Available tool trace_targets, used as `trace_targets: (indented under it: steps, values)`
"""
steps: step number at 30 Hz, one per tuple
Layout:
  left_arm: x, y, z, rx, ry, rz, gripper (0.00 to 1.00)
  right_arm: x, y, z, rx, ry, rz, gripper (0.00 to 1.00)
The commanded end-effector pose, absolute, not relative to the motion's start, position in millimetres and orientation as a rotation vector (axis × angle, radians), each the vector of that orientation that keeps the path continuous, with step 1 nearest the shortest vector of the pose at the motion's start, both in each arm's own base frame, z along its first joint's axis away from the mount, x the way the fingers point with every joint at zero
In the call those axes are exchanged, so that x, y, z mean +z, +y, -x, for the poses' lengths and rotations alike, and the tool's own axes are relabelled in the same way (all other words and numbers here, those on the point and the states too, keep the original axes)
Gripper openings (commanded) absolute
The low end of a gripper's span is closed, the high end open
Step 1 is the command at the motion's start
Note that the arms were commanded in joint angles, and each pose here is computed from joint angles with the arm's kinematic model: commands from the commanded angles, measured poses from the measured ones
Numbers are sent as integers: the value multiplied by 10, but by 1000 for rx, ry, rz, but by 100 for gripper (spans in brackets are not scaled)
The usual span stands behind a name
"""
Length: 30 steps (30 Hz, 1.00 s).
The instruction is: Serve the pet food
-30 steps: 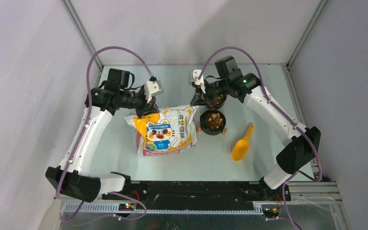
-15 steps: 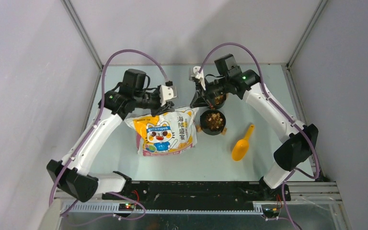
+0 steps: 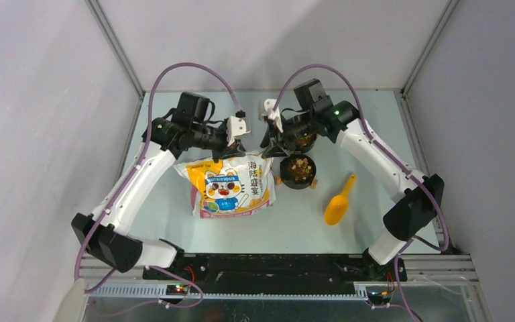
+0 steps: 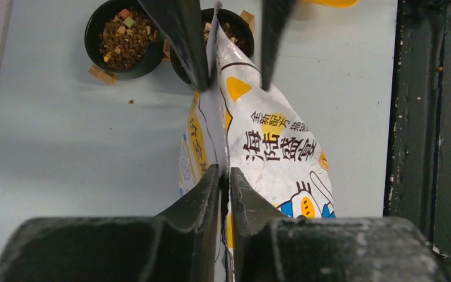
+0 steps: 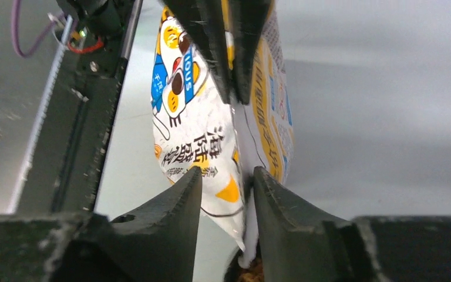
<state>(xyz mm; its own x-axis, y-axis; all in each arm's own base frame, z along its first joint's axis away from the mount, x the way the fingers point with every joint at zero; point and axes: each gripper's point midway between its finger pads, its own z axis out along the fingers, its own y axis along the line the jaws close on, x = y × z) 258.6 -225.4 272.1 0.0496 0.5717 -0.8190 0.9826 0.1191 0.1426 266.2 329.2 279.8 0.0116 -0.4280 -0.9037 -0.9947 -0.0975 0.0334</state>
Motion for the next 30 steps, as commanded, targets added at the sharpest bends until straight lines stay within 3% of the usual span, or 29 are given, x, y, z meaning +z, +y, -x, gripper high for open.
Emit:
trace_targets:
  steps: [1, 12, 22, 26, 30]
  values:
    - [2949, -2284, -2472, -699, 1548, -1566, 22, 3043, 3426, -2464, 854, 1188, 1731, 43]
    - [2791, -2114, -2361, -609, 1533, -1589, 32, 2949, 3638, -2684, 397, 1056, 1736, 39]
    - [2778, -2000, -2520, -466, 1492, -1532, 33, 2757, 3778, -2710, 369, 1015, 1793, 37]
    - [2748, -1959, -2543, -442, 1481, -1551, 26, 2708, 3772, -2689, 377, 1017, 1825, 26]
    - [2697, -1931, -2548, -415, 1462, -1584, 8, 2670, 3699, -2685, 409, 1046, 1850, 8]
